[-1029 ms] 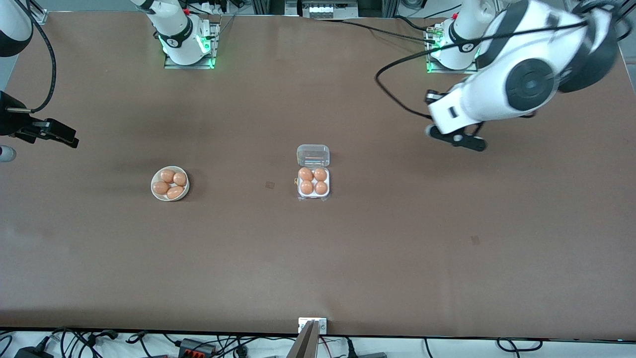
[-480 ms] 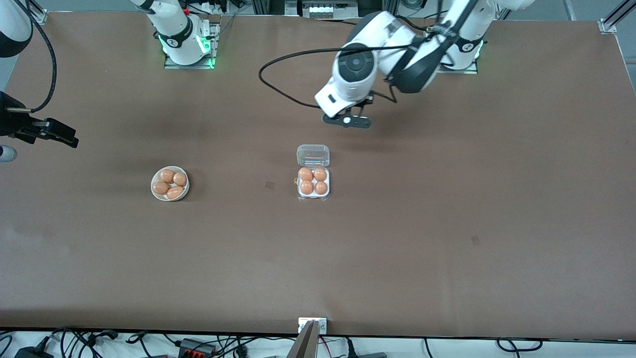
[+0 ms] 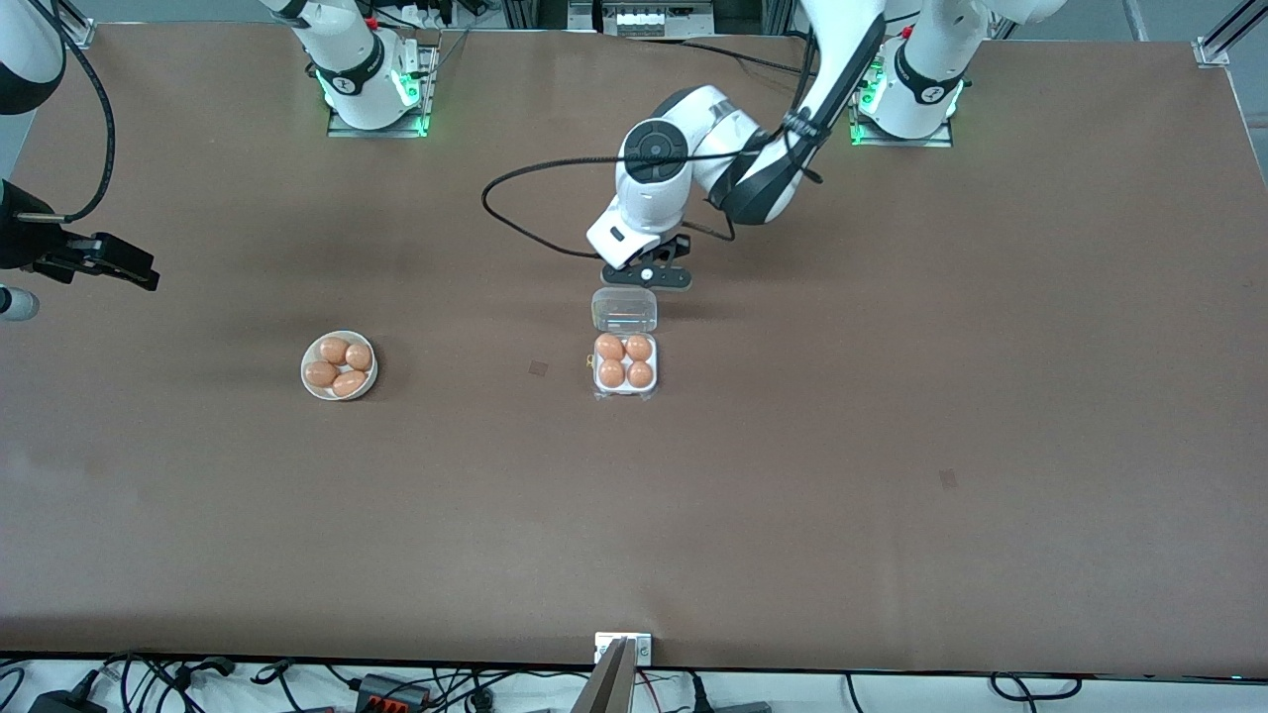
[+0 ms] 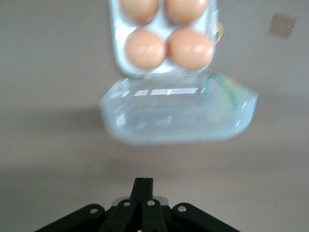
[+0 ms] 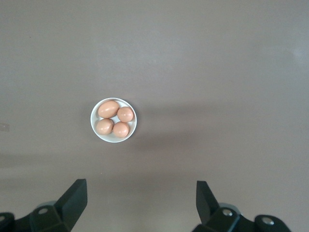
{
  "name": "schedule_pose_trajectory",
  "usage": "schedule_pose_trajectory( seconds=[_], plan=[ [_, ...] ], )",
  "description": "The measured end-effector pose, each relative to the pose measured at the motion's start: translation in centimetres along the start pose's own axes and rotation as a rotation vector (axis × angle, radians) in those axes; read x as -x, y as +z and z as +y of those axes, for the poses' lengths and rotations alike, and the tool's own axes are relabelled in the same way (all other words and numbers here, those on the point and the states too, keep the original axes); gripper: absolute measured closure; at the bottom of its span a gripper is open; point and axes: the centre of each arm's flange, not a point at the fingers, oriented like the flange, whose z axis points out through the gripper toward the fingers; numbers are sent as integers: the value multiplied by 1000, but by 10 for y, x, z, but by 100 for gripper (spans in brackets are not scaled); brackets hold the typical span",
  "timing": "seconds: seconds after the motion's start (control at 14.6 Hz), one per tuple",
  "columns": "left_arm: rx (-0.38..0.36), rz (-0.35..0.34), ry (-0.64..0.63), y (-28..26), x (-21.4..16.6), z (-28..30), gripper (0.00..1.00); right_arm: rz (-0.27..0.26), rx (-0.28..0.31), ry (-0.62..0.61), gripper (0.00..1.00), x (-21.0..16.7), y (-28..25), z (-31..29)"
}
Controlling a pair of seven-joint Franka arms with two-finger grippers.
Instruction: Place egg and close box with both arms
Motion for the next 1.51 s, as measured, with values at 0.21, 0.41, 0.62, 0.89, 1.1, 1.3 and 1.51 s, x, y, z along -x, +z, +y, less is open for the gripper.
schedule_pose_trajectory(
  seconds=[0.21, 0.41, 0.62, 0.89, 1.1, 1.3, 1.51],
  plan=[
    [84, 119, -28, 16, -27, -2, 99, 0, -7, 1, 0, 0, 0, -1],
    [78, 226, -35, -5, -67, -20, 98, -1, -7, 1, 0, 0, 0, -1],
    [71, 326, -22, -34, -107, -27, 98, -2, -7, 1, 0, 0, 0, -1],
    [-3, 278, -4, -49, -126, -44, 97, -5, -7, 1, 0, 1, 0, -1],
    [-119, 145, 150, -93, -128, -74, 97, -7, -7, 0, 0, 1, 1, -1],
    [-176, 28, 277, -141, -133, -127, 94, -6, -7, 0, 0, 1, 0, -1],
    [-209, -133, 319, -185, -136, -202, 72, -4, -7, 4, 0, 1, -1, 2]
  ],
)
